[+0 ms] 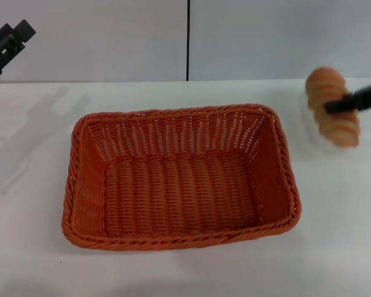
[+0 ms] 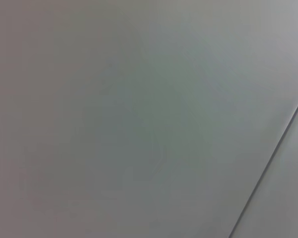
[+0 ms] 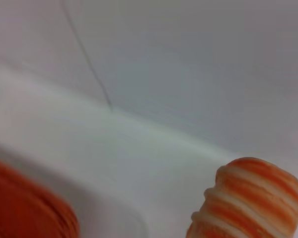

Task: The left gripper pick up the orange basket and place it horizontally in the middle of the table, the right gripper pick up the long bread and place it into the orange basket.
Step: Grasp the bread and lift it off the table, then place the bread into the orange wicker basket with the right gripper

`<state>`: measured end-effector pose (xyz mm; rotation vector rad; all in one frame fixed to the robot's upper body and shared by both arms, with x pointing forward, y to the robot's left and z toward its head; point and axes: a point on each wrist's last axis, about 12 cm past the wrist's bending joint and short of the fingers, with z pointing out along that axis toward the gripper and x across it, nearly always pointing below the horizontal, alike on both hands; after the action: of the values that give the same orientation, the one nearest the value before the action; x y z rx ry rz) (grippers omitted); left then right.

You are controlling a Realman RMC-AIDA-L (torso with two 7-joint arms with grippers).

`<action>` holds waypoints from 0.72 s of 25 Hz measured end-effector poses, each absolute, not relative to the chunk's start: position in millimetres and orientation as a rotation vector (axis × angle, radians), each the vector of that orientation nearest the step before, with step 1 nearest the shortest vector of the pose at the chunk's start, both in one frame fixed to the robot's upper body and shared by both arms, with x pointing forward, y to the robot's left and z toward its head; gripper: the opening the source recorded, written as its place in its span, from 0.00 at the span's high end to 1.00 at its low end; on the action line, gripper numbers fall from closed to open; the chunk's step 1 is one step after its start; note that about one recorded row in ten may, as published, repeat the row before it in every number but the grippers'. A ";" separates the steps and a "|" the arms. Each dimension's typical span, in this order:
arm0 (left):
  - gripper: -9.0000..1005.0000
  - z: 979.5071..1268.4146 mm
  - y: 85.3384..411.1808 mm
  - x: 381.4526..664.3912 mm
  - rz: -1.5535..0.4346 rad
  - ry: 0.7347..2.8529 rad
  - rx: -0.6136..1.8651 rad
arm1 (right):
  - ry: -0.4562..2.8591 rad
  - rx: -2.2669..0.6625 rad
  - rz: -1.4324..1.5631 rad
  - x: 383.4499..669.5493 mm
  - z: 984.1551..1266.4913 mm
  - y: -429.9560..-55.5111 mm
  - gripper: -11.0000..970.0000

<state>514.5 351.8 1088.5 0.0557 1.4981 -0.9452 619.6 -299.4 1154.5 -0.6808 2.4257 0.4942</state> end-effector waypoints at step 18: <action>0.26 1093.1 347.8 521.7 -0.953 1.485 0.072 | 1.395 -0.874 1.275 569.5 1219.5 -261.0 0.66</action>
<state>521.7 347.8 1093.1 0.0724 1.4854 -0.9528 569.5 -261.0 1219.5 -0.8739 1.3953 1.2749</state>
